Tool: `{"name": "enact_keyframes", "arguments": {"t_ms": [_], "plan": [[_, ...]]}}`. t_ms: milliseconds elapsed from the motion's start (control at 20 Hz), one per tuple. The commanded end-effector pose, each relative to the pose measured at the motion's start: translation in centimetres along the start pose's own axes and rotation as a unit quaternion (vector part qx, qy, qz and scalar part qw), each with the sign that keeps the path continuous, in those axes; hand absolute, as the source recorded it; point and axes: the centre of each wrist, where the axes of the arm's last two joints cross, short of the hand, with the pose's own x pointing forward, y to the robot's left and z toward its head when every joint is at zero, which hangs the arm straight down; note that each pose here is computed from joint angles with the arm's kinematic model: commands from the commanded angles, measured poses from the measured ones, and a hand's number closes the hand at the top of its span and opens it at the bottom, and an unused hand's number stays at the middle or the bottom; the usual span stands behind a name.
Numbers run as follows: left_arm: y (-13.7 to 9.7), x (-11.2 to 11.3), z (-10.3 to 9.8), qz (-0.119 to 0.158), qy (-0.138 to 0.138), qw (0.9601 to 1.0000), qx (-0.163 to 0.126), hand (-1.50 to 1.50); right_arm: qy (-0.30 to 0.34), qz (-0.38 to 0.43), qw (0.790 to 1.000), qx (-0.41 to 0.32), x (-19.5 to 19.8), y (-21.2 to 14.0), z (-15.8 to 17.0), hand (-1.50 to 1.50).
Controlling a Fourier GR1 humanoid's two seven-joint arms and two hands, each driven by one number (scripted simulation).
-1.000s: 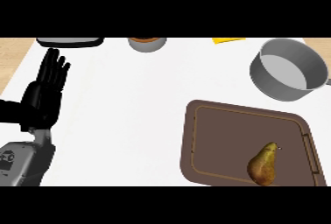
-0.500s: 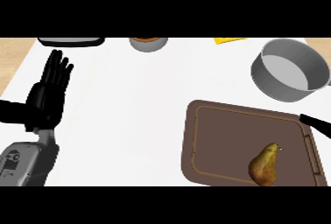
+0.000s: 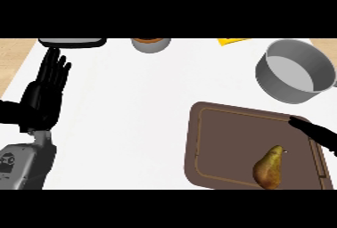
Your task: Pick the pear from the tray and place it in the pot
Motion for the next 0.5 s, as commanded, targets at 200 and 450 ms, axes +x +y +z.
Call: {"name": "enact_keyframes", "arguments": {"t_ms": [200,450], "plan": [[-1.8,-1.1,1.3,0.004,0.002,1.0000,-0.004,0.00,0.050,0.039,0.998,0.007,-0.5,2.5,-1.9,-1.50],[-1.5,-0.2,-0.2,-0.005,0.002,1.0000,0.001,0.00,0.049,0.017,0.999,0.008,-0.2,3.7,-2.0,-1.50]]}}
